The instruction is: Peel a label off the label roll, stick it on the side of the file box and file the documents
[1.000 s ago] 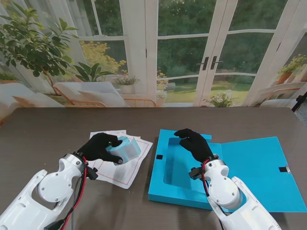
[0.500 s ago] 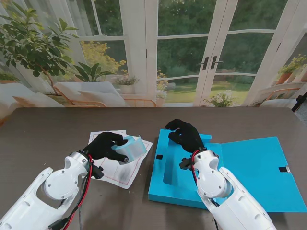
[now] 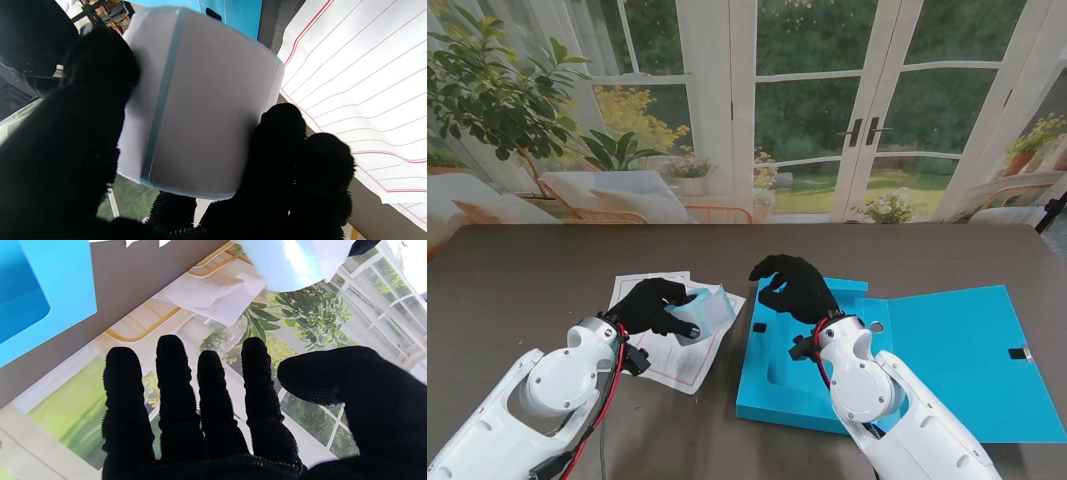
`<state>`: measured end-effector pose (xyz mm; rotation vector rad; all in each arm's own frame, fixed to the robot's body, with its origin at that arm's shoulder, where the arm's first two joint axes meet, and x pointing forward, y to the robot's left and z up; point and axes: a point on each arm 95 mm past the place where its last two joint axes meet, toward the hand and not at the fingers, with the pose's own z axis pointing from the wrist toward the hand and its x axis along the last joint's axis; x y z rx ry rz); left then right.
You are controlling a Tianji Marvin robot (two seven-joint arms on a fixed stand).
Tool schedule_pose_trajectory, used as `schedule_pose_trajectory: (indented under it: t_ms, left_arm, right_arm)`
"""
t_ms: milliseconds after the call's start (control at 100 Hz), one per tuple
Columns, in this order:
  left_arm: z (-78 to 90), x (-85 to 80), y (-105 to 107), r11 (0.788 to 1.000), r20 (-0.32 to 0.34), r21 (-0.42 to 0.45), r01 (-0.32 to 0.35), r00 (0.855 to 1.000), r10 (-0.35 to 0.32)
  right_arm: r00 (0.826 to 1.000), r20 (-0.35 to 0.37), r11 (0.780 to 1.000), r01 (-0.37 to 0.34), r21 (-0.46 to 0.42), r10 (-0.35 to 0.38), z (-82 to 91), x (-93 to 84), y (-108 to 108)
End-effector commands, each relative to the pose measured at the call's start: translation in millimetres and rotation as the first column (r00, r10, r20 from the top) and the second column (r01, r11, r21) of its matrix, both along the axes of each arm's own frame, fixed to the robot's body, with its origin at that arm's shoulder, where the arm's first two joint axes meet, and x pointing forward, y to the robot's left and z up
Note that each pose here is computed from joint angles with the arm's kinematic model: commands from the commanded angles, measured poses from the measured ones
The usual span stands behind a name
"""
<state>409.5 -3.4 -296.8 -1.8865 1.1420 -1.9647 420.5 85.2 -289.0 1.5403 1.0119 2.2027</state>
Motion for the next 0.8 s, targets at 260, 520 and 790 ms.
schedule_pose_trajectory:
  t_ms: [260, 520, 790]
  left_arm:
    - [6.3, 2.7, -13, 1.0, -0.027, -0.017, -0.008, 1.0, 0.007]
    - [6.3, 2.1, -15, 0.999, -0.034, -0.035, -0.009, 0.999, 0.008]
    - [6.6, 3.2, -14, 0.999, -0.034, -0.053, -0.009, 0.999, 0.007]
  right_arm:
    - [0.997, -0.015, 0.997, -0.069, 0.032, 0.07, 0.5, -9.4, 26]
    - [0.997, -0.017, 0.997, -0.078, 0.0, 0.078, -2.0, -10.8, 32]
    - [0.998, -0.003, 0.998, -0.056, -0.022, 0.056, -2.2, -12.1, 34]
